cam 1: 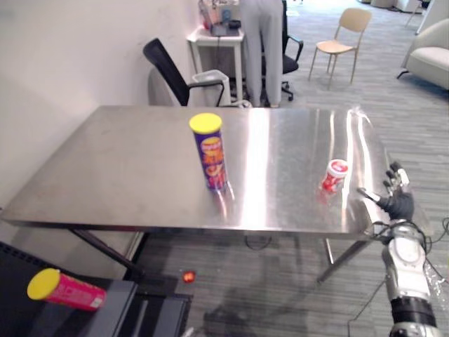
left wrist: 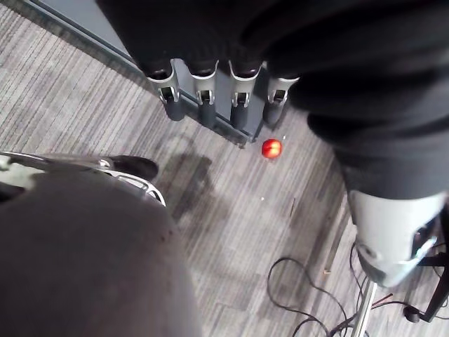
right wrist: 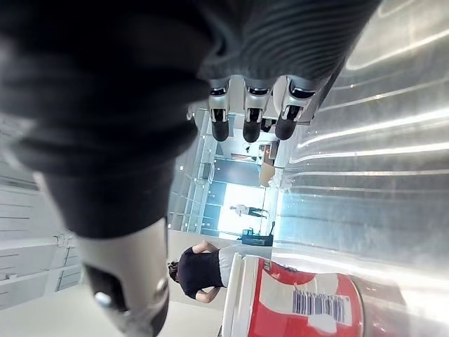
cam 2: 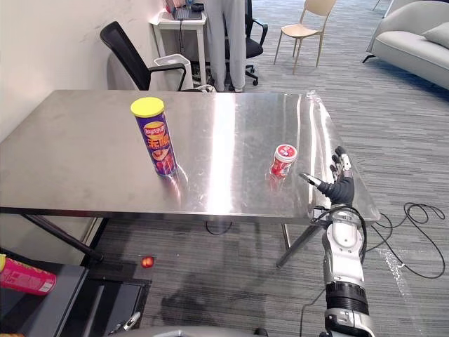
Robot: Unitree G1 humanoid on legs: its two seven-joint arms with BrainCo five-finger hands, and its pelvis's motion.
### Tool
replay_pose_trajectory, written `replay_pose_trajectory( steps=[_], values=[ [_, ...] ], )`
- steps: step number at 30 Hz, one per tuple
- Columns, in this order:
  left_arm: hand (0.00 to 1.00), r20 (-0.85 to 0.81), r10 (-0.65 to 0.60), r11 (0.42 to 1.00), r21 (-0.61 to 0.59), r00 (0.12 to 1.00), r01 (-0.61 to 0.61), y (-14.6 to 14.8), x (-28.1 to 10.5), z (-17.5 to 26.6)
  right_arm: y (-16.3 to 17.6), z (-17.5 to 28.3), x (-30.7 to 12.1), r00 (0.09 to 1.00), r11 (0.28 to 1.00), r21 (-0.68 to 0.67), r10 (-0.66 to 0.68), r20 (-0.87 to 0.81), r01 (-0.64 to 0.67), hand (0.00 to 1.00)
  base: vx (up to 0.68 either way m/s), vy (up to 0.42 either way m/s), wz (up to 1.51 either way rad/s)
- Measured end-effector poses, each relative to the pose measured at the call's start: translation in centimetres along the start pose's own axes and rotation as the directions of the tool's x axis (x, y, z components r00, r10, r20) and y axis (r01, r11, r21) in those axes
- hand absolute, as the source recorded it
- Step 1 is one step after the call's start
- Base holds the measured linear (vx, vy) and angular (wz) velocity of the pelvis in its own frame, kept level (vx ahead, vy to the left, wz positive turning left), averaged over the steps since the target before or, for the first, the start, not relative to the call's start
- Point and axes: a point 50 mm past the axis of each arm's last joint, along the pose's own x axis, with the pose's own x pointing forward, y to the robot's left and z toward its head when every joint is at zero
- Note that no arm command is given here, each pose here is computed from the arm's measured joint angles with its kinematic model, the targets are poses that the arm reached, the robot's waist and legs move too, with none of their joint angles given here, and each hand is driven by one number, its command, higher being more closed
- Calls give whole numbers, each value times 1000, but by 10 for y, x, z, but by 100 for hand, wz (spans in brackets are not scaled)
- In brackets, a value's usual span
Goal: Put the gum and the chips on the shelf.
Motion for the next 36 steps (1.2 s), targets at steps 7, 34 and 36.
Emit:
replay_pose_trajectory(
  steps=[7,34,36],
  values=[
    [0,2,12,999,31,1000,-12,1,0,2,6,-6,1,999,1000,16,24,-36,-23,0,-17,-29,4],
    [0,7,6,999,40,1000,-6,-2,1,4,34,9,39,999,997,65,50,-15,-48,0,-3,-19,1],
    [0,6,8,999,40,1000,-8,-1,1,4,35,10,40,999,997,67,50,-11,-49,100,-16,-17,1]
  ],
)
